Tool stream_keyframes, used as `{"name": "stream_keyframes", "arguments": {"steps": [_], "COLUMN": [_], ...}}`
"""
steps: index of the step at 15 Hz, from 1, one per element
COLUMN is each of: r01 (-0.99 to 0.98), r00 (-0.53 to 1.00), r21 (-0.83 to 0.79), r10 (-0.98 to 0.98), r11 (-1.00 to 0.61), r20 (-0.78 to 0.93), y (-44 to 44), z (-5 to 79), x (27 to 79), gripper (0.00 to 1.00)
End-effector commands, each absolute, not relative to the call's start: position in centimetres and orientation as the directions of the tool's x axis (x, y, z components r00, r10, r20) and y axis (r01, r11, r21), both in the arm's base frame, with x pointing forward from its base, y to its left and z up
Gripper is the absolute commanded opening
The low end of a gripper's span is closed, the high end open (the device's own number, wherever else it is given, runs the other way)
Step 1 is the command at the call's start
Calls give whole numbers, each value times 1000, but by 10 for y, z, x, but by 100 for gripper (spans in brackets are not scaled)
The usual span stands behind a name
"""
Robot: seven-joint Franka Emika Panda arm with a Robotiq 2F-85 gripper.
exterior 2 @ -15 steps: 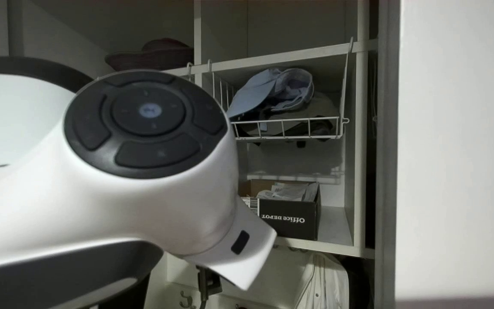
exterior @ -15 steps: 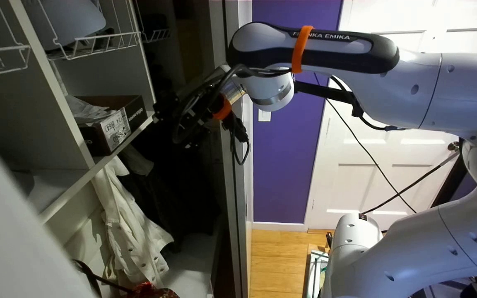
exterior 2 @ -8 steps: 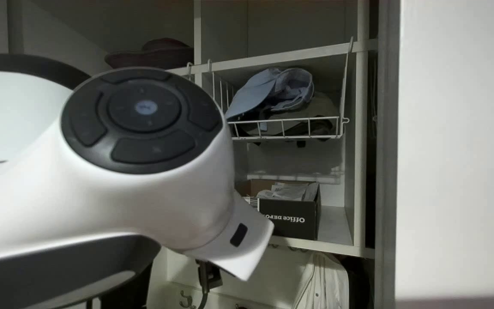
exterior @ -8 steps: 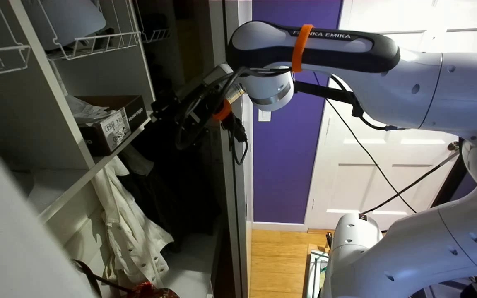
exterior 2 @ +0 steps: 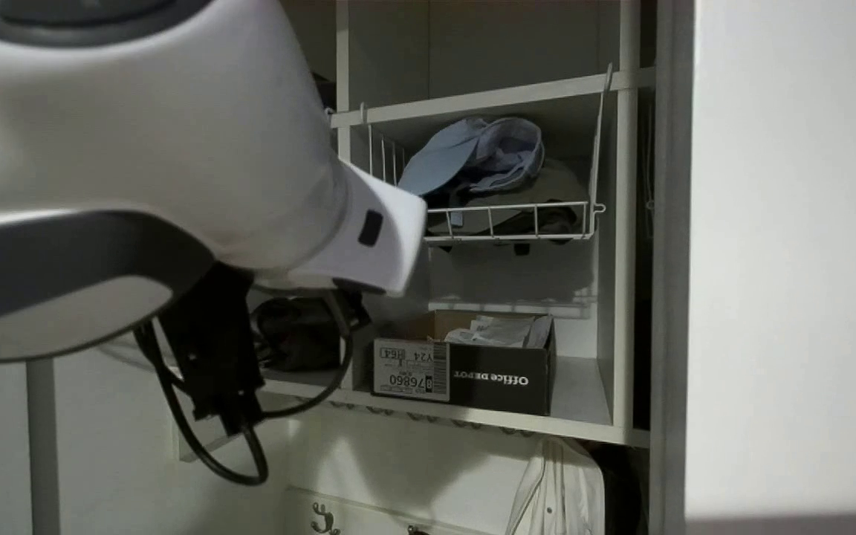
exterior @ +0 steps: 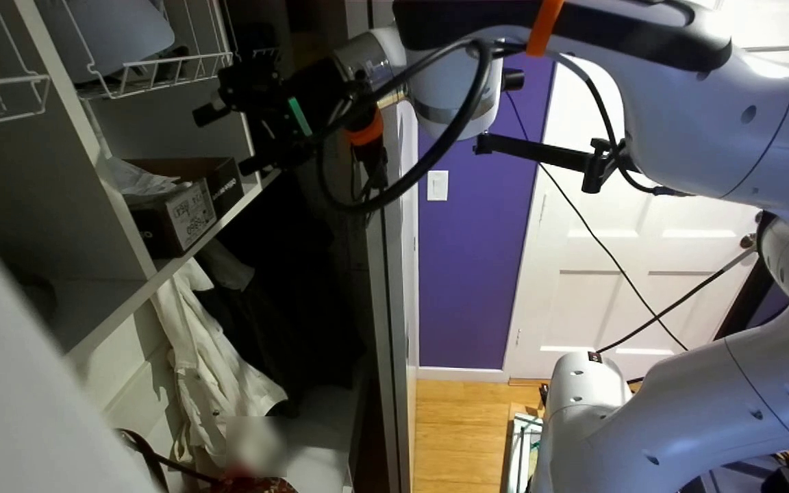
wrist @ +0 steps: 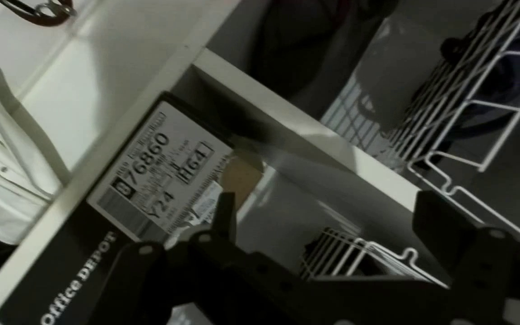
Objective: Remove the blue cap from the rack on the right and put it in the box below the rack on the right
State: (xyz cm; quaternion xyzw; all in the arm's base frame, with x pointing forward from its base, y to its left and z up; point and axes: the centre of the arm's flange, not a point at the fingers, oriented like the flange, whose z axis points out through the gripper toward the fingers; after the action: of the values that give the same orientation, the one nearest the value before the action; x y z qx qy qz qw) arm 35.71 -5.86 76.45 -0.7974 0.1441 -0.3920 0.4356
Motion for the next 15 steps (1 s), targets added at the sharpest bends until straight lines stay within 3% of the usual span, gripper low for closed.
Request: {"name": "stream_keyframes", "arguments": {"steps": [1,15], "r01": [143,401], "r00": [639,471], "r21": [-805,-755], "r10": [-567,-591], "r11": [-576,-518], "r20": [520,655], "y": [-56,-69], "z": [774,840], "x": [356,362], "gripper": [100,100]}}
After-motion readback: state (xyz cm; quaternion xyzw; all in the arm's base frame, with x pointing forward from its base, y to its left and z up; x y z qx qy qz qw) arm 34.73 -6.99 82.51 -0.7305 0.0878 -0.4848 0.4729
